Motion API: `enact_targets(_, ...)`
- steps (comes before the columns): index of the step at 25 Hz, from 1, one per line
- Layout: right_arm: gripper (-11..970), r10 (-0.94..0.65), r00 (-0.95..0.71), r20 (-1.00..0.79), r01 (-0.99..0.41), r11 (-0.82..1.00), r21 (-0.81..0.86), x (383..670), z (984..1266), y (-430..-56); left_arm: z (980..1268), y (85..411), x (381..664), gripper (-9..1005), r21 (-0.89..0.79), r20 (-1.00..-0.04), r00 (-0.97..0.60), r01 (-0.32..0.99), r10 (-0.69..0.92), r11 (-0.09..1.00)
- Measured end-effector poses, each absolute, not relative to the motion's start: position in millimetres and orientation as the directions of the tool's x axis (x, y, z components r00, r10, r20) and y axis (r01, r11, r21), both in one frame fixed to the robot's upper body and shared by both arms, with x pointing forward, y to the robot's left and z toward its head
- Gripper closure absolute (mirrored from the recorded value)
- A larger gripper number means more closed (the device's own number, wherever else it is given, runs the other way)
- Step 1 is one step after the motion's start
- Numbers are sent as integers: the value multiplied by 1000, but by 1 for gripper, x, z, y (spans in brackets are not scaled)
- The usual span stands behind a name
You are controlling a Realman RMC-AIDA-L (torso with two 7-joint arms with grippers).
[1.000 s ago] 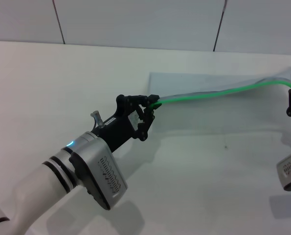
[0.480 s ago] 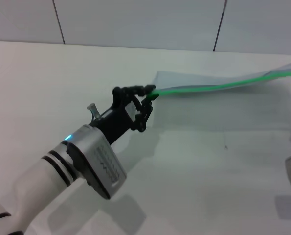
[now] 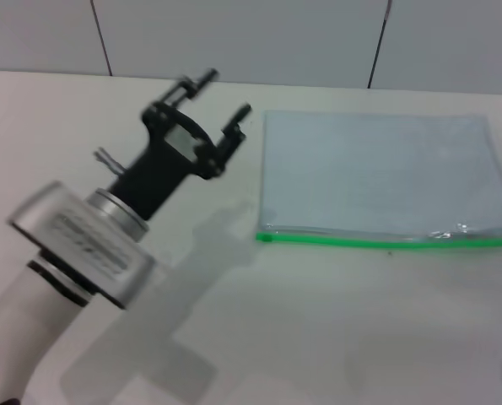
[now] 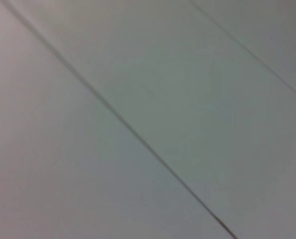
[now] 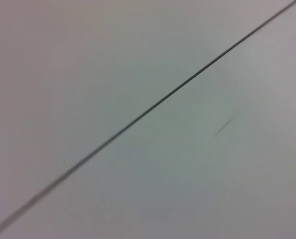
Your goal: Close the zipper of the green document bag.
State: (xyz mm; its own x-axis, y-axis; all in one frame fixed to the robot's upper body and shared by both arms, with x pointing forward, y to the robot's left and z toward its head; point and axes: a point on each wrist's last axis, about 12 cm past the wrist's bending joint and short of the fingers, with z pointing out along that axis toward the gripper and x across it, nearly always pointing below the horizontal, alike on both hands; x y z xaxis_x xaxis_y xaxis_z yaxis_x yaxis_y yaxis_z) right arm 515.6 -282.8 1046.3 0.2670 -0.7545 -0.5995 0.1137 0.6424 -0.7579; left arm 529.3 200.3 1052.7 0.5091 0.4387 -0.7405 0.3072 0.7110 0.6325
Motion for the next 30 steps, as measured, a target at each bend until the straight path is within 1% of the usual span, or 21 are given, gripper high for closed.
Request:
enact_targets(2, 525, -675, 307, -671, 107, 725, -681, 514, 1051, -283, 1056, 206, 530, 455, 584, -770, 502, 306, 393, 752)
enact_targets(5, 401, -537, 357, -764, 74, 832, -550, 512, 1056, -284, 1061, 218, 532, 388, 464, -832, 470, 298, 295, 834)
enact_targets(8, 277, -420, 383, -823, 25, 895, -445, 512, 1058, -284, 1065, 231, 533, 343, 289, -891, 428, 273, 153, 917)
enact_targets(11, 165, -334, 404, -852, -11, 929, -369, 511, 1060, -283, 1067, 243, 532, 297, 145, -913, 407, 257, 29, 956)
enact_targets(14, 58, -238, 430, -871, -49, 957, -286, 508, 1063, -282, 1068, 254, 532, 252, 58, -920, 388, 270, -54, 961)
enact_targets(17, 57, -130, 442, -888, -110, 974, -197, 507, 1064, -282, 1068, 267, 532, 214, -36, -920, 363, 299, -149, 954)
enact_targets(20, 57, -53, 443, -895, -152, 979, -133, 507, 1066, -286, 1070, 275, 535, 180, -105, -913, 343, 325, -221, 940)
enact_targets(30, 58, -31, 441, -897, -216, 966, -140, 507, 1065, -278, 1070, 276, 536, 180, -123, -916, 326, 327, -234, 937)
